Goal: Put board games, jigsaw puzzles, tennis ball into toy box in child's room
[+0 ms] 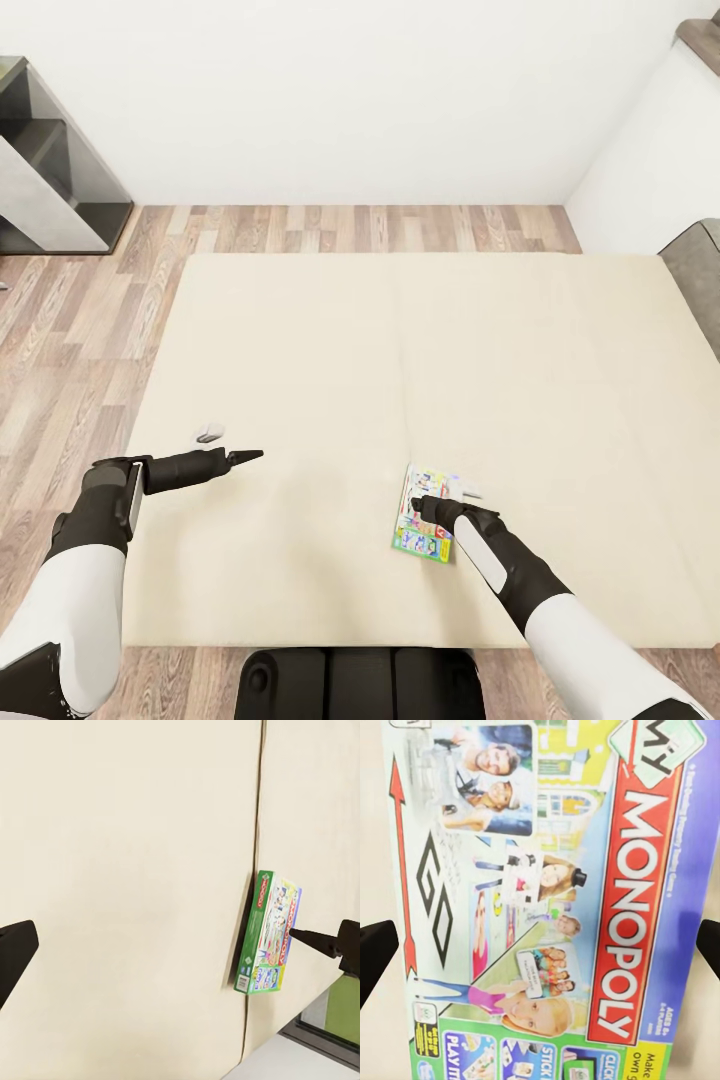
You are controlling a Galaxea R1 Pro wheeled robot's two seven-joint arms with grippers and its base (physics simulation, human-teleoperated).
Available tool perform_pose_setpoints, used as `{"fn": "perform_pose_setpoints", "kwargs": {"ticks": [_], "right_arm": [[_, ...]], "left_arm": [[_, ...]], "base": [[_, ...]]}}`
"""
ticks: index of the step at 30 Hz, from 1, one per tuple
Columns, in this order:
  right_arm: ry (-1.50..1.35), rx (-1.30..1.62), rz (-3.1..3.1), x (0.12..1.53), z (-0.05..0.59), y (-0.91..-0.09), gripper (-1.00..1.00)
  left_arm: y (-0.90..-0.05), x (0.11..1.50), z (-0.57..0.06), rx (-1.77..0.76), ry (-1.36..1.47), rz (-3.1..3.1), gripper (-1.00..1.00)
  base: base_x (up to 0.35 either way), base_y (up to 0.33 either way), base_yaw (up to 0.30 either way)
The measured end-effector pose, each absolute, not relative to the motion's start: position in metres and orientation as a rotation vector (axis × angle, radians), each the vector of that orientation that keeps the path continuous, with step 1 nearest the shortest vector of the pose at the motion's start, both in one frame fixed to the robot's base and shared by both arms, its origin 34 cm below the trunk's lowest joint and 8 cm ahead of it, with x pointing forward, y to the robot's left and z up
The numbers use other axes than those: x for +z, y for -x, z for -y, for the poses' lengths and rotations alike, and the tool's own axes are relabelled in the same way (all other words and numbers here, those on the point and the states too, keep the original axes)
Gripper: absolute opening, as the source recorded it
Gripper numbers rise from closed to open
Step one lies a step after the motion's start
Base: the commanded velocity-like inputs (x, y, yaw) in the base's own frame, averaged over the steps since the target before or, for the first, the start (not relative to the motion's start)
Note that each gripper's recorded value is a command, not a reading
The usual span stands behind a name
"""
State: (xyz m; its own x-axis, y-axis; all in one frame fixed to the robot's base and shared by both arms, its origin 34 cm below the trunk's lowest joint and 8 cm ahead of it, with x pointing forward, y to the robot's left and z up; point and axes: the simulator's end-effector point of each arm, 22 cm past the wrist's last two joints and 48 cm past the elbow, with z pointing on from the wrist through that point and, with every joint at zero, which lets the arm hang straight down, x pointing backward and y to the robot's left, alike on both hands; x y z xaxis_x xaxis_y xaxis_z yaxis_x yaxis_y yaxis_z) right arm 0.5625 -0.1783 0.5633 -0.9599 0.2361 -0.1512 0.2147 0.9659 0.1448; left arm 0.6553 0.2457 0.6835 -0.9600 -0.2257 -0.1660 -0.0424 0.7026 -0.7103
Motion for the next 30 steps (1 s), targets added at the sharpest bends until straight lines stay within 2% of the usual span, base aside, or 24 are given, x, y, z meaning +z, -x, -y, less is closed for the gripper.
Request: {"fn": "perform_pose_setpoints", "kwargs": {"ticks": [30], "right_arm": [[-0.335, 0.190, -2.949, 0.5631, 0.1777, -0.5619, 1.00]], "left_arm": [[-0.6552, 0.6835, -0.2453, -1.106, 0.212, -2.672, 1.00]], "base": [[0.000, 0.000, 0.000]]}}
